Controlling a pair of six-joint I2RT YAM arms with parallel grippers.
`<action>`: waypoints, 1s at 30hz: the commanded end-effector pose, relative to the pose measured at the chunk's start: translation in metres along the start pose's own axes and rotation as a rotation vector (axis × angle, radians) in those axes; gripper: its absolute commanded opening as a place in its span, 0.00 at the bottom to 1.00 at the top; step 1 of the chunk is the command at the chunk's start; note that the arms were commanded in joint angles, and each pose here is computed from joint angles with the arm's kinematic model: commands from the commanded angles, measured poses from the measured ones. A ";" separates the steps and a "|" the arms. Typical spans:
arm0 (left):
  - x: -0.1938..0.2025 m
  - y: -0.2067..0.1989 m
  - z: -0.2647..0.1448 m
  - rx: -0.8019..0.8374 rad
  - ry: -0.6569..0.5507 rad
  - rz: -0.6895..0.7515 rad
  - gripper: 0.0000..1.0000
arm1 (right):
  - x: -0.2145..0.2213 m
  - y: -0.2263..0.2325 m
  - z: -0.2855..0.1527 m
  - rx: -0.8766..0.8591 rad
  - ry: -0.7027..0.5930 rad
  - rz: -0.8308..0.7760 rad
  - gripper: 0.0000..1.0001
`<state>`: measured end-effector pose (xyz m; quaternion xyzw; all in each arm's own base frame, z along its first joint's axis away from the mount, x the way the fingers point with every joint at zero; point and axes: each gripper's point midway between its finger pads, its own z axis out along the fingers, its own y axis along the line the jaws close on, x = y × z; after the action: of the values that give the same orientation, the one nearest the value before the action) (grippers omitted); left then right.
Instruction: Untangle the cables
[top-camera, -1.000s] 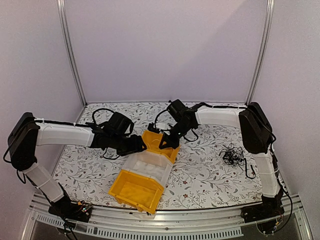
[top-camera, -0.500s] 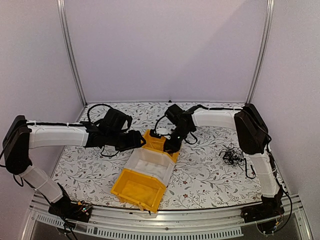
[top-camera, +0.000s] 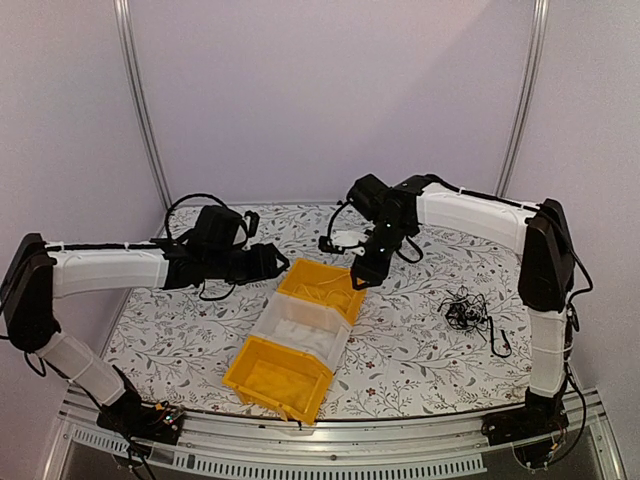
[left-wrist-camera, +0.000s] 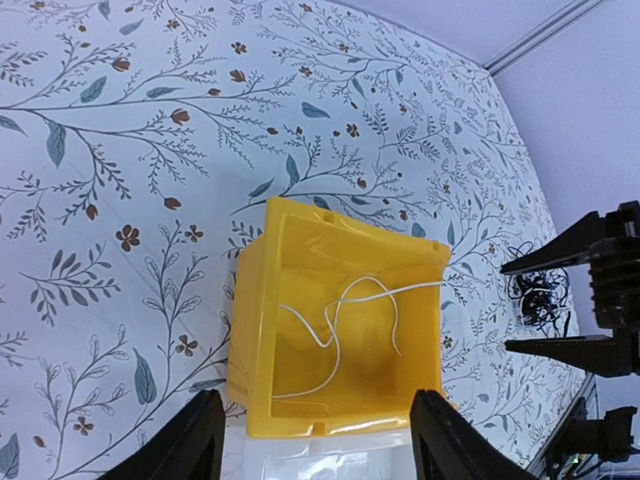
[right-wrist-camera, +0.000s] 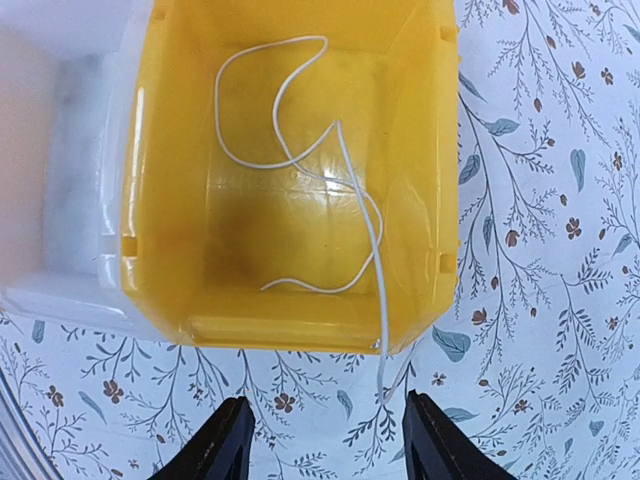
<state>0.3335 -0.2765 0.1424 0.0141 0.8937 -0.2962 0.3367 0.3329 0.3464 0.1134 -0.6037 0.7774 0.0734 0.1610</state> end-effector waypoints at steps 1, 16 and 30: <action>-0.009 -0.002 0.007 0.012 -0.012 0.040 0.66 | -0.001 0.014 -0.043 -0.058 -0.059 -0.019 0.56; -0.051 -0.042 0.007 0.048 -0.044 0.101 0.65 | 0.129 -0.097 -0.084 -0.013 -0.194 0.449 0.44; -0.068 -0.079 0.037 0.113 -0.057 0.167 0.62 | 0.264 -0.091 -0.095 0.046 -0.105 0.713 0.34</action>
<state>0.3888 -0.3326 0.1893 0.0677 0.8715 -0.3095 0.3742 0.3623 0.0462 0.1022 -0.2648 0.9438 0.1191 0.1578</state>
